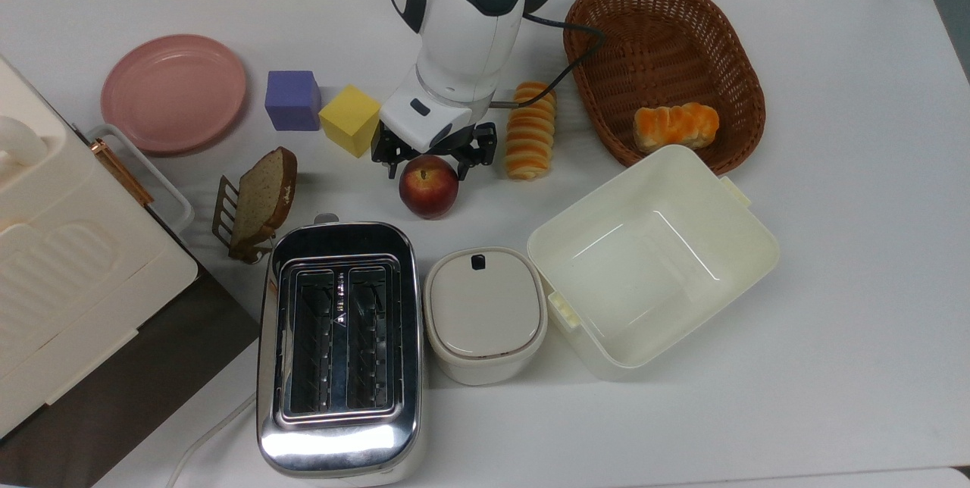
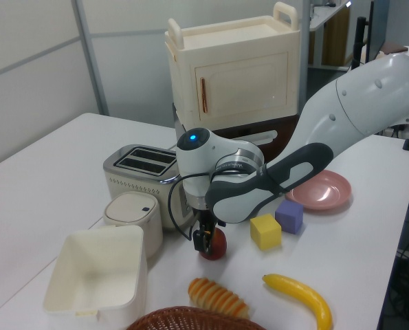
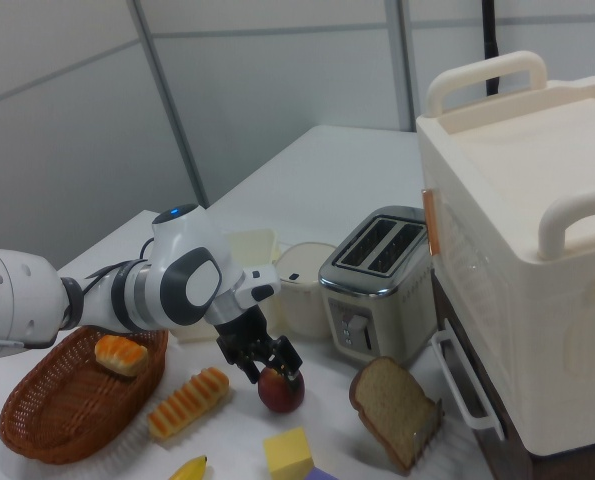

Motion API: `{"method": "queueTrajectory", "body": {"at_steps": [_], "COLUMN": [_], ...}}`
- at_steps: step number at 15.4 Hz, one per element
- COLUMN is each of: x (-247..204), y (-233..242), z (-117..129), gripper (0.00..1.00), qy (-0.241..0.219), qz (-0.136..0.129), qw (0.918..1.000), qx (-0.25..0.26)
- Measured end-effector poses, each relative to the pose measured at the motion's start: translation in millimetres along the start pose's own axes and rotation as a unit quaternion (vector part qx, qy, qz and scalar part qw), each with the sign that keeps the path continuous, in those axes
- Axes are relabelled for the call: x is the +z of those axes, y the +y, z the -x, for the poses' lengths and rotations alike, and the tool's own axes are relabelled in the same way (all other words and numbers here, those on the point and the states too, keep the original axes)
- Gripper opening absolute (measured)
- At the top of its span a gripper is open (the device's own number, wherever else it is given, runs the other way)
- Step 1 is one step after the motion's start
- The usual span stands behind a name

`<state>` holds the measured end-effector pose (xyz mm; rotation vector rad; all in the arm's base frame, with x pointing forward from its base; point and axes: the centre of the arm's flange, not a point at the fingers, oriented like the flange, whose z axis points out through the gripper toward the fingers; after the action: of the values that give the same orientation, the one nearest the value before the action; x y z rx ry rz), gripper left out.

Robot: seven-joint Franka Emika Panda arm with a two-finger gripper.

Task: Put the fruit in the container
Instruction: 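Close the gripper around the red apple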

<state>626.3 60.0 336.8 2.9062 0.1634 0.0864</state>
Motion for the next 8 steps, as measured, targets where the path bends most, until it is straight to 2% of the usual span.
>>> {"method": "queueTrajectory", "body": {"at_steps": [2,4,8], "x": [1.3,0.1,0.2], "y": [-0.6,-0.6,-0.7], "z": [0.0,-0.4,-0.4], "gripper": [0.98,0.81,0.79], "qy": [-0.001,0.001,0.001], "qz": [0.0,0.002,0.002], "qw": [1.0,1.0,1.0], "qx": [-0.001,-0.002,-0.003]}}
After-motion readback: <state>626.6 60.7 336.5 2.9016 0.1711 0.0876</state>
